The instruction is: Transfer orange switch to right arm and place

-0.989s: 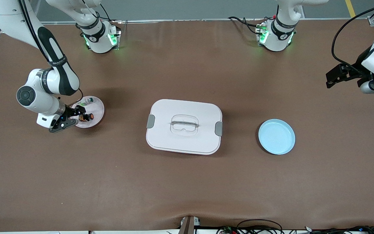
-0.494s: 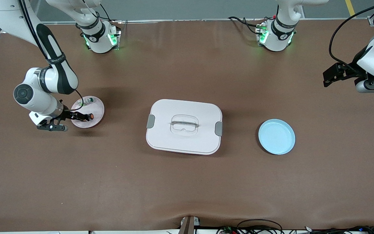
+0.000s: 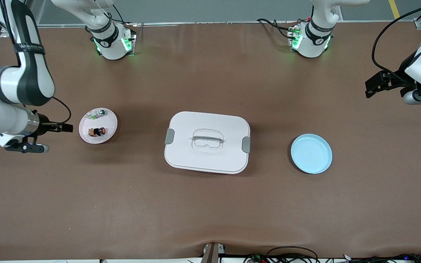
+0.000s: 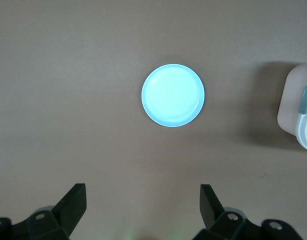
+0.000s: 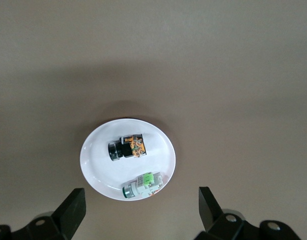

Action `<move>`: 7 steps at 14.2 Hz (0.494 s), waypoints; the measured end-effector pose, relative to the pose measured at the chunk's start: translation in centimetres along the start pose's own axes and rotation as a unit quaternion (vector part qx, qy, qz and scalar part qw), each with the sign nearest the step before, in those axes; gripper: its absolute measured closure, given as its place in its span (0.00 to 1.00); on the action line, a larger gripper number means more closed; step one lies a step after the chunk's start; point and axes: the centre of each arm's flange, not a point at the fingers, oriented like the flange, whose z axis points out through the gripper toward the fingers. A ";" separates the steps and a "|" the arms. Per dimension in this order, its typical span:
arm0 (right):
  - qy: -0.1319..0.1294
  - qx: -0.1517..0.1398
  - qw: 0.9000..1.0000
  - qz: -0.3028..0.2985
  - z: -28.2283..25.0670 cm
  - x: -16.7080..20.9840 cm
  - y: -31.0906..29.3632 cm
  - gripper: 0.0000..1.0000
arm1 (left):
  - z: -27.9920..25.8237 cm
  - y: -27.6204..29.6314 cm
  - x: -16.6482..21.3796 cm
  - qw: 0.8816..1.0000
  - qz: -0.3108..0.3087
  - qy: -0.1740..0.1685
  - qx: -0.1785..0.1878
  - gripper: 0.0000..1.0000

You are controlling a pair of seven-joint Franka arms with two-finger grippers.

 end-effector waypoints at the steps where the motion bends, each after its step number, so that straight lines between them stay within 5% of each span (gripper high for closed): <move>1: 0.007 0.000 1.000 0.000 -0.9 0.1 -0.2 0.00 | 0.0 0.0 0.0 1.000 -0.001 0.000 -0.002 0.00; 7: 0.064 0.004 0.998 0.002 -7.6 -1.2 0.2 0.00 | 0.0 -0.2 0.0 1.000 -0.002 -0.001 -0.003 0.00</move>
